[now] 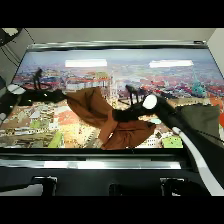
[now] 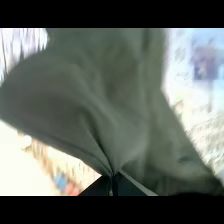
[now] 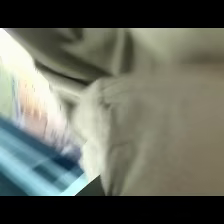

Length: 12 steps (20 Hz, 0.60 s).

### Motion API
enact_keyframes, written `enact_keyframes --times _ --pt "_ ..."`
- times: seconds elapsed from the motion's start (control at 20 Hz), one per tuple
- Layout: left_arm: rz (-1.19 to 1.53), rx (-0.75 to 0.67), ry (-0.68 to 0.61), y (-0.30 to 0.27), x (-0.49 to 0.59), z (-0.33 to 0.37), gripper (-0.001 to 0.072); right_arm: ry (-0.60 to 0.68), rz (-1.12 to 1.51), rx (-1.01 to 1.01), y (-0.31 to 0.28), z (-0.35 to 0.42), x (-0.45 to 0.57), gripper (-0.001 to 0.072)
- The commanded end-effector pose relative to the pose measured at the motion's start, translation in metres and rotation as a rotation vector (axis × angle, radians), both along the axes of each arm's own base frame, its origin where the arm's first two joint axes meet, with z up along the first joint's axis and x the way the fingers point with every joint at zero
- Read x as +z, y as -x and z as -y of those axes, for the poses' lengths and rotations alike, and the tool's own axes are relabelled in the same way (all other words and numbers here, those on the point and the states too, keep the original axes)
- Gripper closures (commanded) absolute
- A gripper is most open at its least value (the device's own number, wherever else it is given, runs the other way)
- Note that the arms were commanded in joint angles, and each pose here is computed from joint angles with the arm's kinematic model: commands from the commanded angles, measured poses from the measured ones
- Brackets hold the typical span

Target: Fold the shirts.

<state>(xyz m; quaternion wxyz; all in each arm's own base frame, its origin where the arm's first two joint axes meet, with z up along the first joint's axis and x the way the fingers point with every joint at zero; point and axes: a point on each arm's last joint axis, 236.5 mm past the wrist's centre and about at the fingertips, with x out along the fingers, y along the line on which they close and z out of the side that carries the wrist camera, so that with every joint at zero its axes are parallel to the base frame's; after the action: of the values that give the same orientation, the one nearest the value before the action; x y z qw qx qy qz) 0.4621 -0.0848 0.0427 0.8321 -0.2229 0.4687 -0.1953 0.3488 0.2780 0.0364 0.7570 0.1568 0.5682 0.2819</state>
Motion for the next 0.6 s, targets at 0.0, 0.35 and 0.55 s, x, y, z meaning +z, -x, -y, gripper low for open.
enact_keyframes --times 0.0,0.35,0.55 --pt "0.403 0.025 -0.125 0.002 0.16 -0.015 0.0684 0.246 0.628 -0.058 -0.06 0.072 0.169 0.0659" --pt "1.406 0.299 -0.115 0.226 0.533 -0.025 0.0684 -0.021 1.459 -0.4 0.087 0.178 0.517 0.0659" --pt "1.448 0.296 -0.034 0.282 0.547 -0.014 0.0684 -0.109 1.392 -0.454 0.12 0.194 0.517 0.0659"
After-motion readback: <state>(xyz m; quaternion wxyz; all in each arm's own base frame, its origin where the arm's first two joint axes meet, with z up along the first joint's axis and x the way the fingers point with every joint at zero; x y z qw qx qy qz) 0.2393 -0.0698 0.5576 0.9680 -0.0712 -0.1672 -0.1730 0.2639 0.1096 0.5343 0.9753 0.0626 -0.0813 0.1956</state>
